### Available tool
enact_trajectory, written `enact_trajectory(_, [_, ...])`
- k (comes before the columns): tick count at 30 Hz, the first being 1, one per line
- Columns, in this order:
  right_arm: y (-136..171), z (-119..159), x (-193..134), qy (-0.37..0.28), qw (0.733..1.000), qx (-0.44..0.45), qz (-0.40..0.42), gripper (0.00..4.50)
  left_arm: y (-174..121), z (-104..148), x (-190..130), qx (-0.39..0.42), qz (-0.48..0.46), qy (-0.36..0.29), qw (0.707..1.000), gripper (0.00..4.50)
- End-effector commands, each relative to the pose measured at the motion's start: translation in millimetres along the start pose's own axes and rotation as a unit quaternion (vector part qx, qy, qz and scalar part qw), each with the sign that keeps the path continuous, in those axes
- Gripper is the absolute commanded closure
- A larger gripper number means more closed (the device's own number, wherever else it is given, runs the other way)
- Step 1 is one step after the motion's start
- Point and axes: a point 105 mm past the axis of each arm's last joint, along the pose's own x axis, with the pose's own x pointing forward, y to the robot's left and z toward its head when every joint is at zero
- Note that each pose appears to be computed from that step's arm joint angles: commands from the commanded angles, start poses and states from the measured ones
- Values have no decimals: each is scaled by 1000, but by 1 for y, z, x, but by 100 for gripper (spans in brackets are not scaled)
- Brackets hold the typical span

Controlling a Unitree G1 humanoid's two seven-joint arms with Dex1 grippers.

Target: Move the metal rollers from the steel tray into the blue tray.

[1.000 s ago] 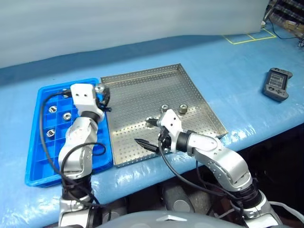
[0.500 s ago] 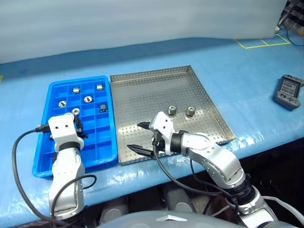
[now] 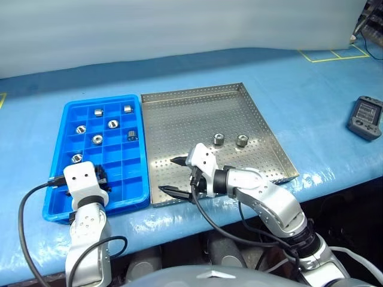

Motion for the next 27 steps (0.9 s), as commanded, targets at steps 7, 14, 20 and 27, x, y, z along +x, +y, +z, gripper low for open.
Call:
enact_trajectory(7, [-14, 9, -15, -15, 999, -13, -45, 0, -21, 70, 15, 5, -80, -134, 988, 4])
enact_trajectory(14, [-32, 0, -30, -6, 993, -8, -118, 0, -79, 87, 23, -8, -237, -145, 961, 4])
enact_trajectory(20, [-40, -6, -44, -4, 984, 2, -177, 0, -144, 81, 6, 33, -425, -122, 897, 4])
enact_trajectory(27, [-39, -11, -53, -3, 978, 14, -210, 0, -185, 50, -7, 121, -549, -45, 826, 4])
